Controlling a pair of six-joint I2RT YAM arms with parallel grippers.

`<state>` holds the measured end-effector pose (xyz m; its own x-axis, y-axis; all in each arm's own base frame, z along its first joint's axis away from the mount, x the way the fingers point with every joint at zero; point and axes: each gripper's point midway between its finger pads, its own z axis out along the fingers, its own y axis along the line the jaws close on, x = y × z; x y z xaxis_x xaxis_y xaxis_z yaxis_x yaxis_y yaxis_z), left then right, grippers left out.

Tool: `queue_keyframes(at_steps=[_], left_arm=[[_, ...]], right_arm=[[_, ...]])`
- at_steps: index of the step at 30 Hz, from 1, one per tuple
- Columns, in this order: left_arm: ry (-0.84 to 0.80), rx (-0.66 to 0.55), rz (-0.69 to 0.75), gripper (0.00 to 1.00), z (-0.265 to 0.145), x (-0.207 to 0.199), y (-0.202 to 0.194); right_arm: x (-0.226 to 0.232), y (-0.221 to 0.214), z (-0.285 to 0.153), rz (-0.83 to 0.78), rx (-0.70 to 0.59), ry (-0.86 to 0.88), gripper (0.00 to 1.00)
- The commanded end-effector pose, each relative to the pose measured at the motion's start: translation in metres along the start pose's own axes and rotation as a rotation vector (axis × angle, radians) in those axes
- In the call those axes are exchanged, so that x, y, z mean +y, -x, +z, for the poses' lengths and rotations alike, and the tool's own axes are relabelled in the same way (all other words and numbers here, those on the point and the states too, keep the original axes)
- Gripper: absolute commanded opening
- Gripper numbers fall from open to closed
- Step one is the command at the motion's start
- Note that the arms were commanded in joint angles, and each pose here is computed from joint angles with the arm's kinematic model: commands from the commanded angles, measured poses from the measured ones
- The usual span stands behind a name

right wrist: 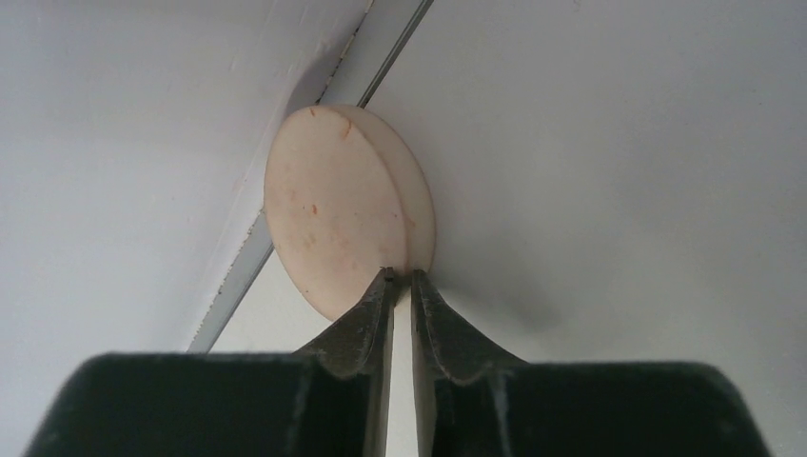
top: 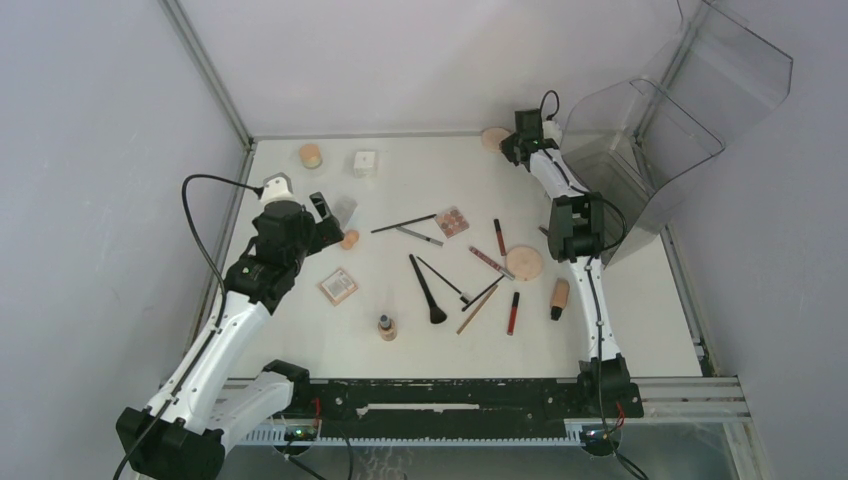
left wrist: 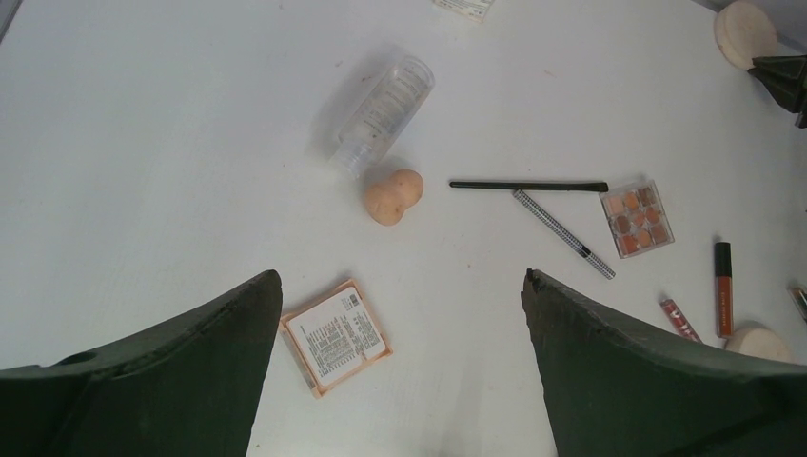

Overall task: Organize the makeup
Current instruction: Pick up the makeup tool from the center of the board.

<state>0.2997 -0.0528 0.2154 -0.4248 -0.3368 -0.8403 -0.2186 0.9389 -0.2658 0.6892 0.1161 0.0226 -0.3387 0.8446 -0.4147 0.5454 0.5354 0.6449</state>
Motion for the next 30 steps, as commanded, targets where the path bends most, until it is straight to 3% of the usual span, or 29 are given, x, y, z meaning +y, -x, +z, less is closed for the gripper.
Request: queue_keyframes(at_steps=[1,7,20,30], left_arm=[[0.003,-0.046,0.005,1.0,0.0,0.002,0.011],[0.005,-0.046,0.005,1.0,0.0,0.003,0.011],[-0.016,-0.048,-0.025,1.0,-0.008,0.001,0.012],[-0.035,-0.077,-0.061,1.0,-0.024,0.004,0.015]], right_arm=[[0.01,0.011,-0.002,0.028,-0.021,0.024,0.16],[0.011,0.011,-0.004,0.017,-0.026,0.025,0.0],[0.037,0.013,-0.056,-0.092,0.011,0.138,0.0],[0.03,-0.004,-0.089,-0.163,0.022,0.149,0.0]])
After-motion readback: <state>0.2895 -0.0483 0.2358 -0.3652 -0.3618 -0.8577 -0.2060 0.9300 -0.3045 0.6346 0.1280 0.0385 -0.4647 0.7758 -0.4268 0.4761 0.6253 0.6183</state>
